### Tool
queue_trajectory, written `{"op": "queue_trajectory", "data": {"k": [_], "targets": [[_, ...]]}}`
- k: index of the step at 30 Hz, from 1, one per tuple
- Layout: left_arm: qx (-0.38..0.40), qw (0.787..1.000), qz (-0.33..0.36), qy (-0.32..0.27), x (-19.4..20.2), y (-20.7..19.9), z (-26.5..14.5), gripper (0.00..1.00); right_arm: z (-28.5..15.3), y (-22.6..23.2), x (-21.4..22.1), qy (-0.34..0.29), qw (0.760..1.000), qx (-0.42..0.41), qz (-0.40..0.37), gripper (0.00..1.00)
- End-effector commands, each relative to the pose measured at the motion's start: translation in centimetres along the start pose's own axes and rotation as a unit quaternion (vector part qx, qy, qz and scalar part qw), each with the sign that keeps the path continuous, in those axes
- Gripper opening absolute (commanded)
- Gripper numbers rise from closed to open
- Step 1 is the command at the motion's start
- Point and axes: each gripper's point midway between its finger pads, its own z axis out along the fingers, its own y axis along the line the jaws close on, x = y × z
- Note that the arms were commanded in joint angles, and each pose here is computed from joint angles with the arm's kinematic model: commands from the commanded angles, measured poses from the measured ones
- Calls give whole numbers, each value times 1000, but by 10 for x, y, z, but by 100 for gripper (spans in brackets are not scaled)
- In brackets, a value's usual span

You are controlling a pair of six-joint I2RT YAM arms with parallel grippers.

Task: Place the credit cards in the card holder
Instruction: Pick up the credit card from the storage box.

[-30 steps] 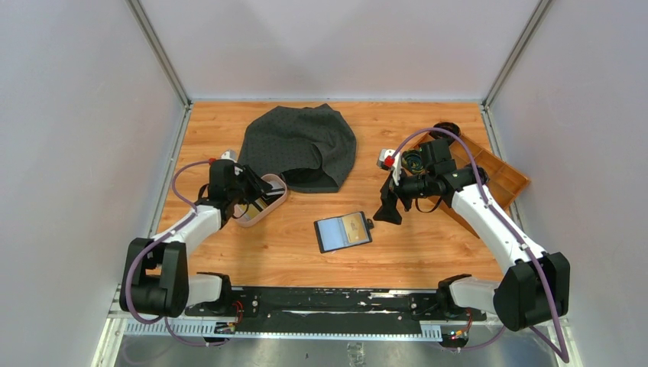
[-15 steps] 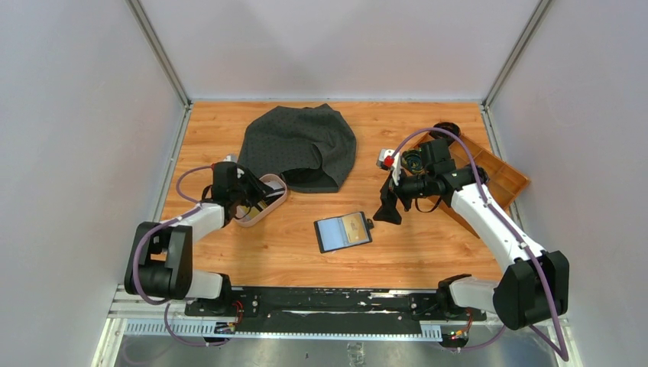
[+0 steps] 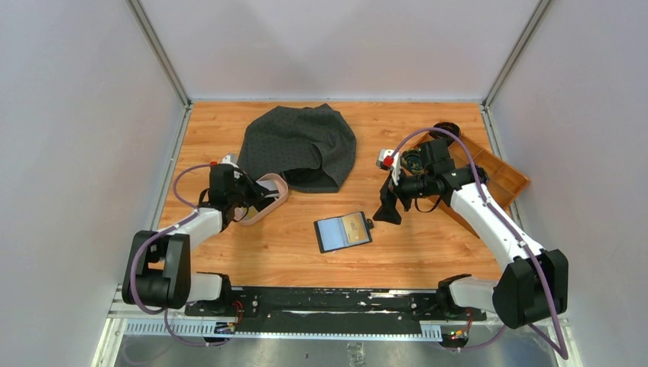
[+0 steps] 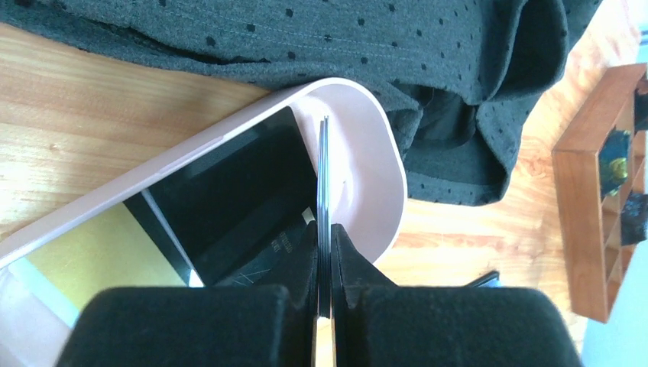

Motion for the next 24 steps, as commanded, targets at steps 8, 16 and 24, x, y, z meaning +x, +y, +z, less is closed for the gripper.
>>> {"op": "queue_trajectory", "data": {"k": [8,16,24], "targets": [[9,999,44,17,4,5,1,24,4,-2,6,4,1000,-11,17,100],[24,999,14,26,1,0,7,51,4,-3,7,5,1000,-9,17,100],[72,996,-36,27,-5,-13,16,50,3,-3,7,6,1000,-6,14,100]]}}
